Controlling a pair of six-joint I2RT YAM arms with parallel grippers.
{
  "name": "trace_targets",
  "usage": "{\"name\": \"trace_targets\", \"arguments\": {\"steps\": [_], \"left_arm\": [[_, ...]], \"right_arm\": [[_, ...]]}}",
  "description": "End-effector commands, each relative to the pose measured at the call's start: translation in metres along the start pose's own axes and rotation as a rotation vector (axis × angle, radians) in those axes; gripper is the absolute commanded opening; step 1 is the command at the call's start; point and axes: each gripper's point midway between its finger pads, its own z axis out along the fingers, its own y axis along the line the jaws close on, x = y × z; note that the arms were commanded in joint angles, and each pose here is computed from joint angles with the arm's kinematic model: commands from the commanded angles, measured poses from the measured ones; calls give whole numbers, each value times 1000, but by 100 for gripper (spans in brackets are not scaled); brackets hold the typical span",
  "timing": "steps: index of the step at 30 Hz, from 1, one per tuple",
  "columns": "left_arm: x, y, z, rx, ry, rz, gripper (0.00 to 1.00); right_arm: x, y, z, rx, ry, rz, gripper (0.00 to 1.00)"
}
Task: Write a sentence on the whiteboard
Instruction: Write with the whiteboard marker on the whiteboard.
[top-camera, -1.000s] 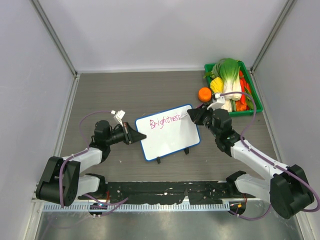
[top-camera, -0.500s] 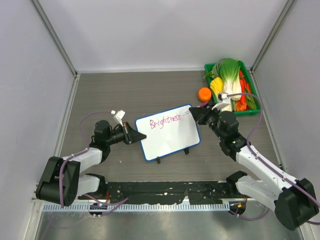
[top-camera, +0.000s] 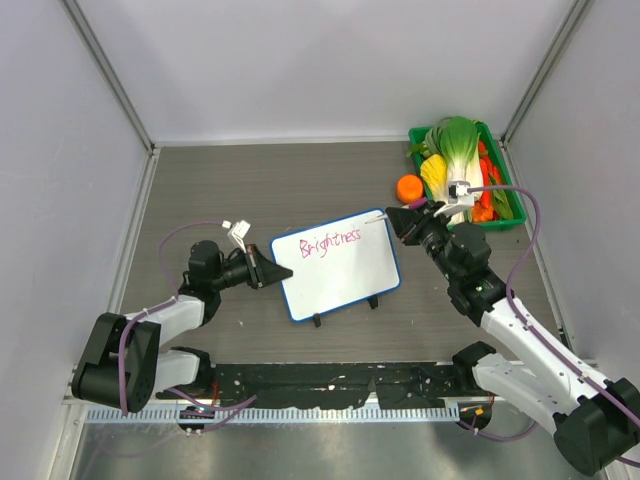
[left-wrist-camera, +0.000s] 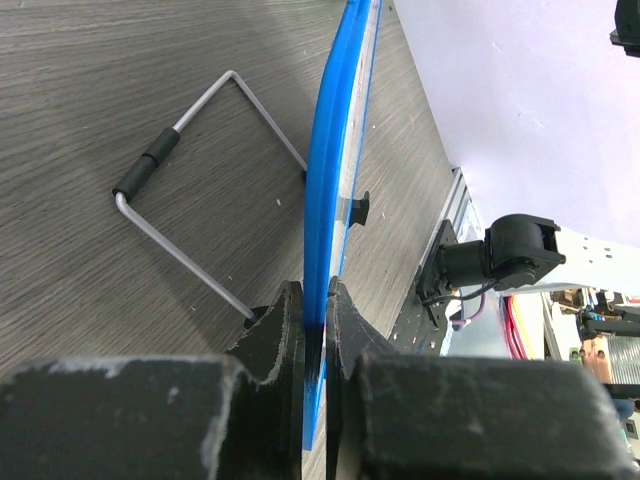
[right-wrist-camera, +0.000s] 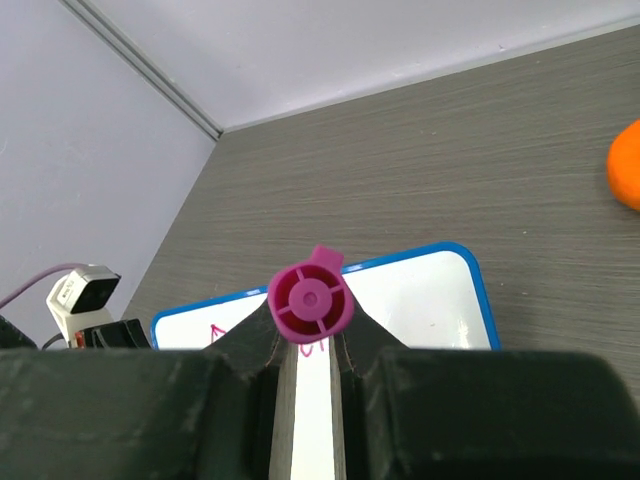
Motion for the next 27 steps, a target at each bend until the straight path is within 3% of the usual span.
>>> {"name": "trace_targets", "arguments": {"steps": [1, 27], "left_arm": [[2, 24, -1, -107, -16, 27, 0], [3, 26, 0, -110, -15, 22, 0]], "right_arm": [[-12, -5, 1, 31, -41, -41, 0], [13, -36, 29, 111, 9, -87, 1]]}}
